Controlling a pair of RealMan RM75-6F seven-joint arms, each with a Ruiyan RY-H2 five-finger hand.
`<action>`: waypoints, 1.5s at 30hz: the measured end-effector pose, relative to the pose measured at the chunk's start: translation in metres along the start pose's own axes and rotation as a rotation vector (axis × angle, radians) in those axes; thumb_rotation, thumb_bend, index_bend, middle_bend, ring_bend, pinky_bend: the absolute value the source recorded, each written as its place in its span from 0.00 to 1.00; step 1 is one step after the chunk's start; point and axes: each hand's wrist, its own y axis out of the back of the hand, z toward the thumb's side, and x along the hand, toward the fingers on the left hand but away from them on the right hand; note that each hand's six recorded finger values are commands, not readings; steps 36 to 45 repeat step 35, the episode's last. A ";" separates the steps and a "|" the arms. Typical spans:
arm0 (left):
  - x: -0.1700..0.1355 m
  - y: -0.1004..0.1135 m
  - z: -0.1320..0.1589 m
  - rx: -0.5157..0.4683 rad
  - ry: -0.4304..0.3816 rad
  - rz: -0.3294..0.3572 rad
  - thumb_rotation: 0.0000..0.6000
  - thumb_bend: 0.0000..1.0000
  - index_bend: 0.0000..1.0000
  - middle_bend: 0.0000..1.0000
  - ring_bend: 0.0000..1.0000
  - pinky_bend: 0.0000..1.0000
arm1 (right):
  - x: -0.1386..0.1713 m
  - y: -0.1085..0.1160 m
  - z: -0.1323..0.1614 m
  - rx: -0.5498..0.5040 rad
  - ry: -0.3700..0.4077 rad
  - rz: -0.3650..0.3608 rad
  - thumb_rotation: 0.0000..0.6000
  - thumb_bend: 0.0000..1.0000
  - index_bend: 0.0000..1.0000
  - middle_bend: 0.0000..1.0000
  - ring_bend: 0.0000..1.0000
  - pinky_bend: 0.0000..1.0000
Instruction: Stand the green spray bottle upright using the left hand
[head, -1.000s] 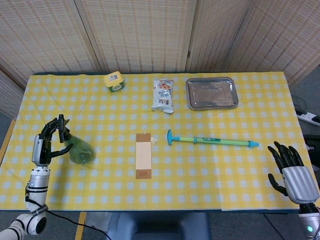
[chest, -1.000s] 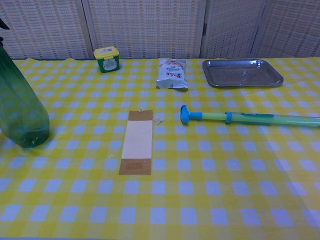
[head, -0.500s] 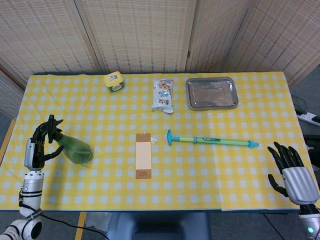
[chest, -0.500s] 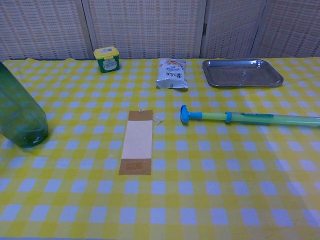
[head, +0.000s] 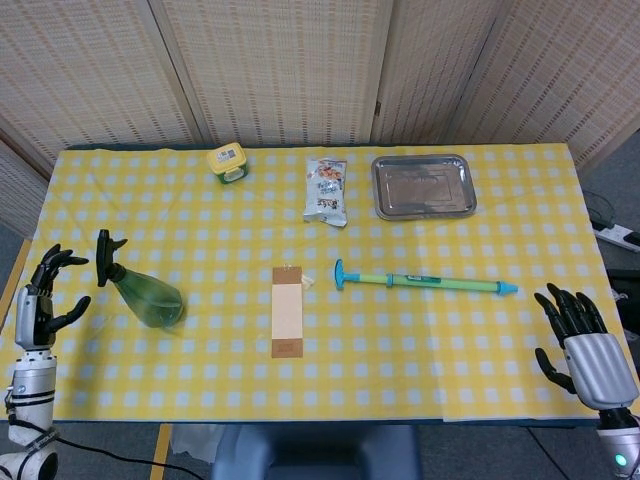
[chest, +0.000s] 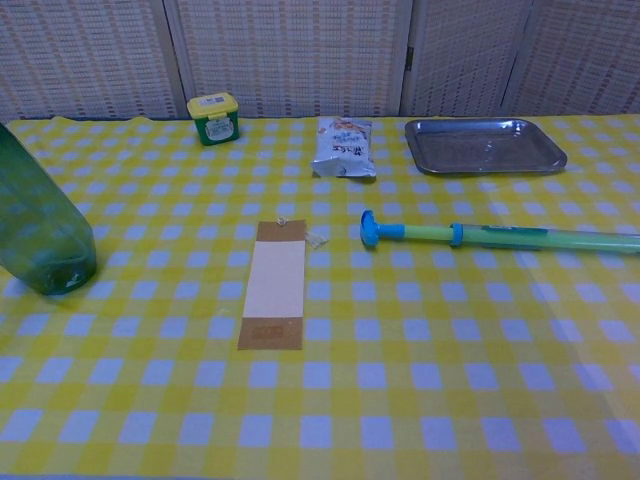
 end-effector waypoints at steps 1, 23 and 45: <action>-0.001 0.004 0.000 0.024 0.000 -0.002 0.64 0.18 0.25 0.37 0.07 0.00 | 0.000 -0.001 0.001 -0.001 0.004 0.003 1.00 0.45 0.00 0.00 0.00 0.00; -0.058 0.069 0.013 1.125 0.134 -0.060 0.79 0.18 0.09 0.06 0.00 0.00 | -0.009 -0.015 0.003 0.020 -0.005 0.055 1.00 0.45 0.00 0.00 0.00 0.00; -0.090 0.025 0.043 1.351 0.125 -0.174 0.93 0.18 0.08 0.05 0.00 0.00 | -0.006 -0.011 -0.002 0.020 -0.025 0.044 1.00 0.45 0.00 0.00 0.00 0.00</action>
